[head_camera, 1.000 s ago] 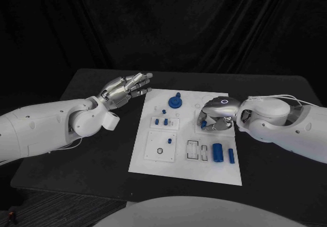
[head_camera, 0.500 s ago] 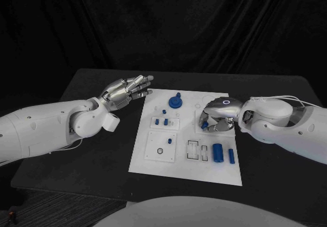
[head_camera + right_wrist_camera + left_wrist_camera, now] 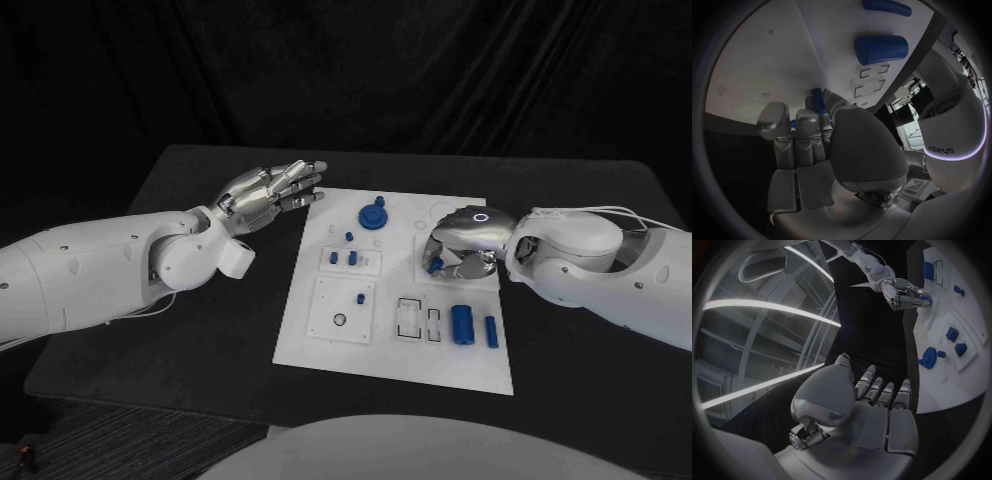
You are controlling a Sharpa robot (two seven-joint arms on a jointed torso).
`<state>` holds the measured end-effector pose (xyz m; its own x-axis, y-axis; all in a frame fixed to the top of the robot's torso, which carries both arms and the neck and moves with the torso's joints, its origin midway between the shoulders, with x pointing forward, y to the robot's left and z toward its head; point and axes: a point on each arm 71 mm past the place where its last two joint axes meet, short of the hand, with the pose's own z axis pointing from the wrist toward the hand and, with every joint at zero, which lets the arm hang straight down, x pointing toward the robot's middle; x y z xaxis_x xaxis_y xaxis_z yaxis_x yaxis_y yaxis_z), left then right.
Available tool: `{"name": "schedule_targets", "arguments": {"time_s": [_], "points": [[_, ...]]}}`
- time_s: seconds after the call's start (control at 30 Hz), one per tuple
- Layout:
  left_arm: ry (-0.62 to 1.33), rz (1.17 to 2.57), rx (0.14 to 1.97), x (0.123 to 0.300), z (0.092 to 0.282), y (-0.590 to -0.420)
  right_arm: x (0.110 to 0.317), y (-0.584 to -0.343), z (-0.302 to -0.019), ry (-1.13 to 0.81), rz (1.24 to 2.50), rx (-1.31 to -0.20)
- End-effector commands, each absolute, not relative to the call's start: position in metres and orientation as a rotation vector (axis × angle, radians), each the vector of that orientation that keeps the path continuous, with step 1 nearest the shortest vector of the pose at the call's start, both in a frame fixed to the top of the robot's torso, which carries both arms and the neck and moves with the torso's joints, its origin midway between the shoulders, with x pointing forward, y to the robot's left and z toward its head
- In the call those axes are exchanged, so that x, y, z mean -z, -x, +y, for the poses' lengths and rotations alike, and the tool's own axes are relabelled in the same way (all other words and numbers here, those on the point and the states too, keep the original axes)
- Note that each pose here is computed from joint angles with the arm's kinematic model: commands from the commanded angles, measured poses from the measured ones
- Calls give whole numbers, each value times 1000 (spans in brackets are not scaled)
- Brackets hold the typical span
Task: Assemble the parts on the task board
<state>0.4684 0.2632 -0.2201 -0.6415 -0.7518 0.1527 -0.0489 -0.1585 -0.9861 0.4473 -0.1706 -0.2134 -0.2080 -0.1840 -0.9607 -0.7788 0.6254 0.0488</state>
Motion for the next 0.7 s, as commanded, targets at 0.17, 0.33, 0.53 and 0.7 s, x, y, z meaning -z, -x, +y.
{"name": "schedule_targets", "arguments": {"time_s": [0.17, 0.33, 0.53, 0.7], "points": [[907, 1615, 1873, 220, 262, -467, 199, -446, -168, 766, 1663, -656], [907, 1616, 1872, 221, 262, -467, 185, -444, -163, 774, 1639, -655], [908, 1617, 1869, 221, 262, -468, 163, -436, -143, 810, 1627, -654], [906, 1619, 1872, 221, 260, -469, 152, -423, -111, 887, 1626, -687]]}}
